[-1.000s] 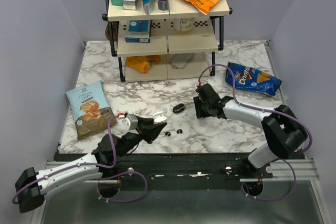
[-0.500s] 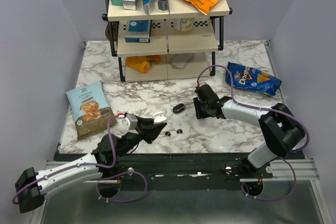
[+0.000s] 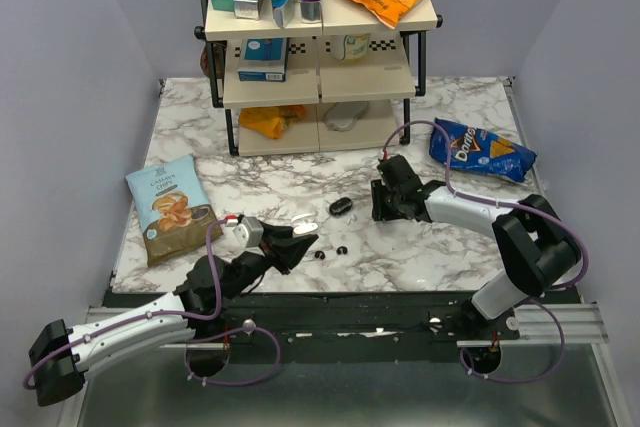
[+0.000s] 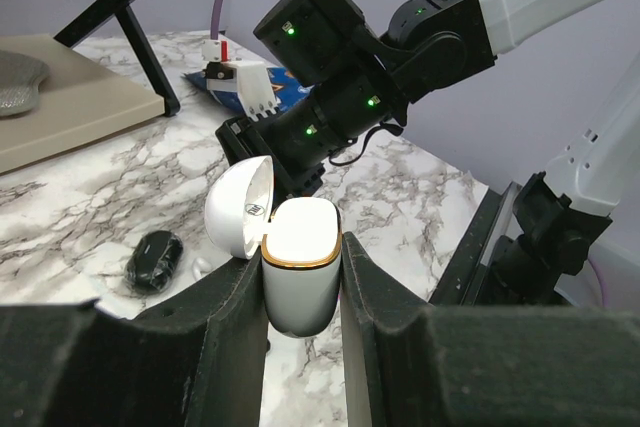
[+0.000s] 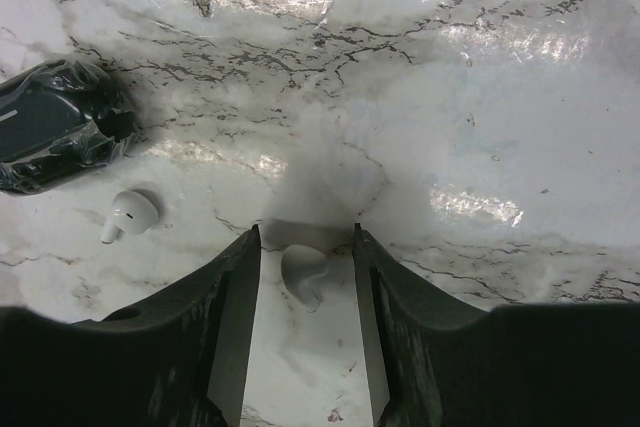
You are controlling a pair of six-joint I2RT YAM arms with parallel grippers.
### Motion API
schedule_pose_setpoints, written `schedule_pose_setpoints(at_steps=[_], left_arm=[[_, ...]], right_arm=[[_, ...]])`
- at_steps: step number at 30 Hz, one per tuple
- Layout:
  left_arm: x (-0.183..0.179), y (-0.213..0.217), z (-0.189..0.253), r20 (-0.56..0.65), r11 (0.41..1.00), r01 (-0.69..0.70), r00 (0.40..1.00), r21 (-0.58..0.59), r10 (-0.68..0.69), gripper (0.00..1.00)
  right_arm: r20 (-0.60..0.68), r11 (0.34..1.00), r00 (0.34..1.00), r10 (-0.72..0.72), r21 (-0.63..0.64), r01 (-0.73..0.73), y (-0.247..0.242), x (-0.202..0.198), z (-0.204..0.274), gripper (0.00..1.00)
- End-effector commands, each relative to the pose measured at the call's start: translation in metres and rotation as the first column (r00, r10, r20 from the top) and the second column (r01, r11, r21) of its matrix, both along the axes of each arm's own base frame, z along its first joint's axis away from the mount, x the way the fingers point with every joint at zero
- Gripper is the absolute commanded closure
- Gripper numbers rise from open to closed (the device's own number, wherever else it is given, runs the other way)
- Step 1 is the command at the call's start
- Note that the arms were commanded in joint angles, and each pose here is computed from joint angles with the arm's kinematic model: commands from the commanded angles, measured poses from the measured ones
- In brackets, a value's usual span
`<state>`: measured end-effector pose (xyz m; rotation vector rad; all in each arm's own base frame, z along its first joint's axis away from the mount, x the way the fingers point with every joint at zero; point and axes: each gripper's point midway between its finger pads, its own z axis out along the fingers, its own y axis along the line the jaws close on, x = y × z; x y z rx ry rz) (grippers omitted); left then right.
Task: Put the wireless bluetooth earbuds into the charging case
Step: Pick up the earbud from the center of the board.
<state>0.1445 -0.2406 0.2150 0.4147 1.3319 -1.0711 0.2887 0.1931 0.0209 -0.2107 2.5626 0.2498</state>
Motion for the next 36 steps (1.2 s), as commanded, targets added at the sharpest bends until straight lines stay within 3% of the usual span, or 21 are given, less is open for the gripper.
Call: schedule_pose_setpoints(at_steps=[1,8,12,24,36], left_arm=[[-0.001,0.001,-0.013,-0.017,1.000,0.000,1.000,0.017,0.000,1.00],[-0.002,-0.001,-0.015,-0.022,1.000,0.009,1.000,0.020,-0.008,1.00],[-0.002,-0.001,-0.016,-0.021,1.000,0.011,1.000,0.017,-0.010,1.00],[-0.003,-0.002,-0.016,-0.022,1.000,0.019,1.000,0.014,-0.018,1.00],[-0.004,-0.002,-0.016,-0.025,1.000,0.024,0.999,0.014,-0.024,1.00]], right_arm=[[-0.020,1.000,1.000,-0.018,0.006,0.018,-0.003,0.001,-0.009,0.49],[-0.009,1.000,1.000,-0.012,0.004,0.012,-0.006,-0.001,-0.006,0.48],[0.003,1.000,1.000,0.016,0.026,-0.017,-0.002,-0.003,0.001,0.41],[0.018,0.998,1.000,0.023,-0.066,-0.021,-0.017,-0.004,0.003,0.47],[-0.012,0.993,1.000,-0.013,-0.120,0.011,-0.022,-0.008,-0.004,0.47]])
